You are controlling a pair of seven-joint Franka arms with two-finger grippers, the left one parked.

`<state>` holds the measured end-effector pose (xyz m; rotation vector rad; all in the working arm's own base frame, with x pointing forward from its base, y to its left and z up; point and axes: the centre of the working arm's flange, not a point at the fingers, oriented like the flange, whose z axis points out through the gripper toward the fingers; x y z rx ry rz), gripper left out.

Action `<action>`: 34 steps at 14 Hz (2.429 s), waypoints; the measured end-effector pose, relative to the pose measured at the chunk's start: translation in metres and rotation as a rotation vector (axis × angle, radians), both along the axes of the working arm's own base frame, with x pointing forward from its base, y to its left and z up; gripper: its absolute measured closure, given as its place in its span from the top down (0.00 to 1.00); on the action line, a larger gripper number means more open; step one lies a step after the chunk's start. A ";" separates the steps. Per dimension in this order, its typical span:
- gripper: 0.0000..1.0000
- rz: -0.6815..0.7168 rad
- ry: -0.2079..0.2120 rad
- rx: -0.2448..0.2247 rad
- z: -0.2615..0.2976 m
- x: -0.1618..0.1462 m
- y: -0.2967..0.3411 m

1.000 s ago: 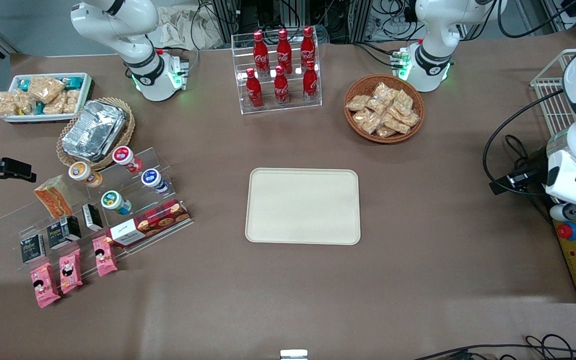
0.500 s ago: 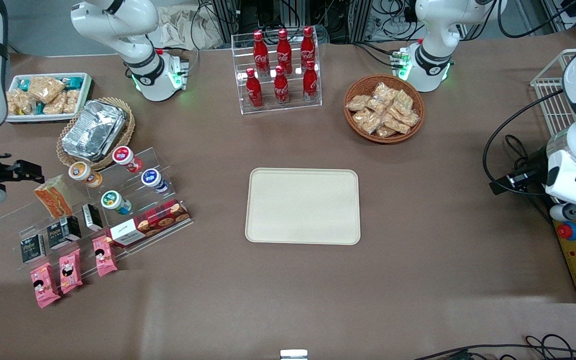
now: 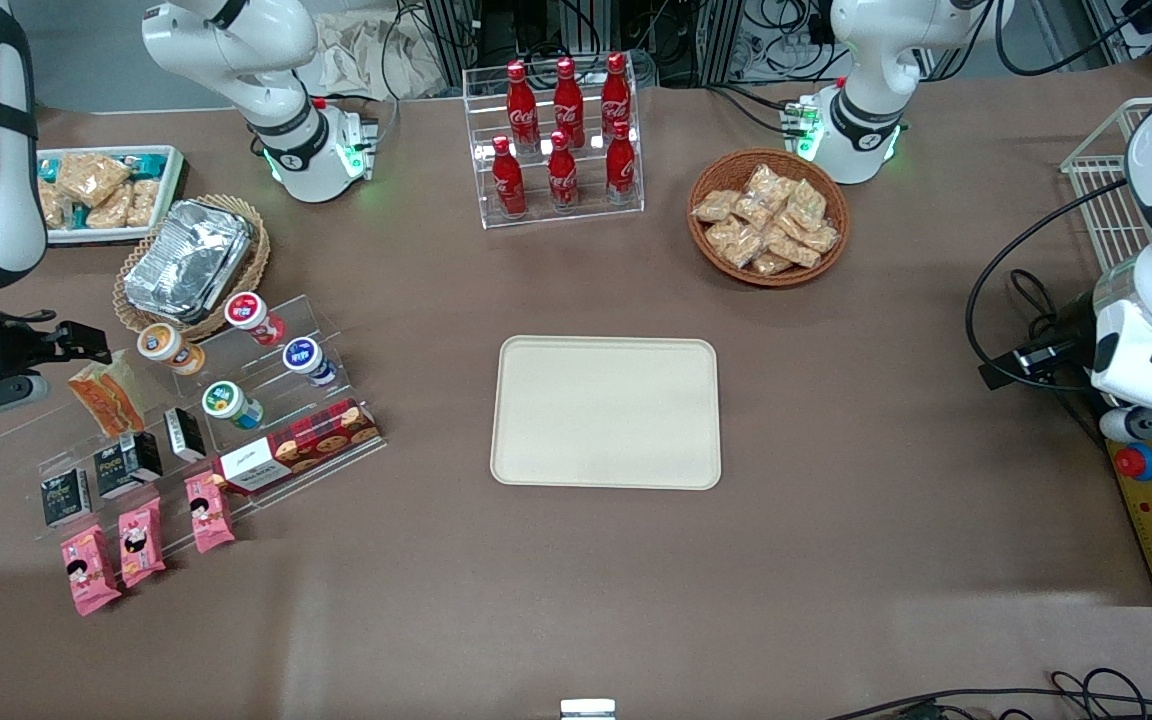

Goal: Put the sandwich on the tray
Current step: 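Move the right gripper down toward the wrapped sandwich in the acrylic rack, then close the right gripper on the wrapped sandwich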

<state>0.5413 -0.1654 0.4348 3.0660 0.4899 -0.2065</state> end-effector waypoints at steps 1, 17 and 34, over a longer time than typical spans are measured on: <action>1.00 0.007 0.000 0.000 -0.005 -0.001 -0.007; 0.89 0.030 0.013 0.000 -0.056 0.005 -0.007; 0.36 0.099 -0.026 0.014 0.040 0.039 0.013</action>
